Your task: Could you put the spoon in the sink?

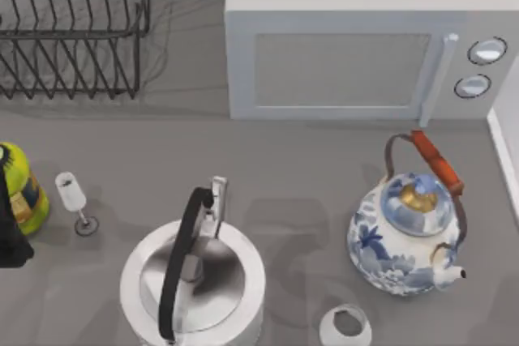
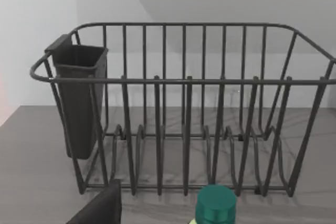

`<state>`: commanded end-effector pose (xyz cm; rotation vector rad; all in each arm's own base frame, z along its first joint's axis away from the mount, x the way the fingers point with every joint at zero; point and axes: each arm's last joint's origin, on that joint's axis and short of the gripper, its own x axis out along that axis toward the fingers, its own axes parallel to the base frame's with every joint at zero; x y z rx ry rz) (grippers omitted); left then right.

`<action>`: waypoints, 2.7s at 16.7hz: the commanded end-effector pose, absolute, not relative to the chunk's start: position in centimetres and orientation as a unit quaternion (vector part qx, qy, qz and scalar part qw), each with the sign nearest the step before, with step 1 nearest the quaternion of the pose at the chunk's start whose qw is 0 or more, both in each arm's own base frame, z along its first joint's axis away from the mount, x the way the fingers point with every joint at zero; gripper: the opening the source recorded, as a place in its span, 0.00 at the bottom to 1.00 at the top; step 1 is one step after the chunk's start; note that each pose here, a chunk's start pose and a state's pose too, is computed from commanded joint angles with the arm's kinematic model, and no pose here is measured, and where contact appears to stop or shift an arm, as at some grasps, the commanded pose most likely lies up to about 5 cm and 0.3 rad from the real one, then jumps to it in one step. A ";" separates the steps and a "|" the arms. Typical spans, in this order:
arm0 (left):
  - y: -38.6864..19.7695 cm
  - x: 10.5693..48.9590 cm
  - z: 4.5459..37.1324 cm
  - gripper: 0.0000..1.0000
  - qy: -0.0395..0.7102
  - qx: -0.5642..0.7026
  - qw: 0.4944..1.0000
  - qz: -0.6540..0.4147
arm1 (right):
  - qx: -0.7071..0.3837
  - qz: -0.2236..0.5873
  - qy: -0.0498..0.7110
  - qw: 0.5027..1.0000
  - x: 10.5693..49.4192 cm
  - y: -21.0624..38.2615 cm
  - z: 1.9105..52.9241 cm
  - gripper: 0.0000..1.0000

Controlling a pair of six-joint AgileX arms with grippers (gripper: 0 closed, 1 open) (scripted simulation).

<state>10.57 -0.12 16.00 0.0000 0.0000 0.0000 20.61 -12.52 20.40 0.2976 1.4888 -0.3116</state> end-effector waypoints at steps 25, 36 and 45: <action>-0.1 10.6 16.0 1.00 0.000 0.000 1.000 0.000 | 0.137 -0.143 0.699 0.688 45.7 -12.0 22.8 0.00; -0.1 10.6 16.0 1.00 0.000 0.000 1.000 0.000 | 0.129 -0.146 0.684 0.703 50.1 -6.8 20.0 0.00; -0.1 10.6 16.0 1.00 0.000 0.000 1.000 0.000 | 0.131 -0.145 0.679 0.708 50.4 -7.0 18.8 0.00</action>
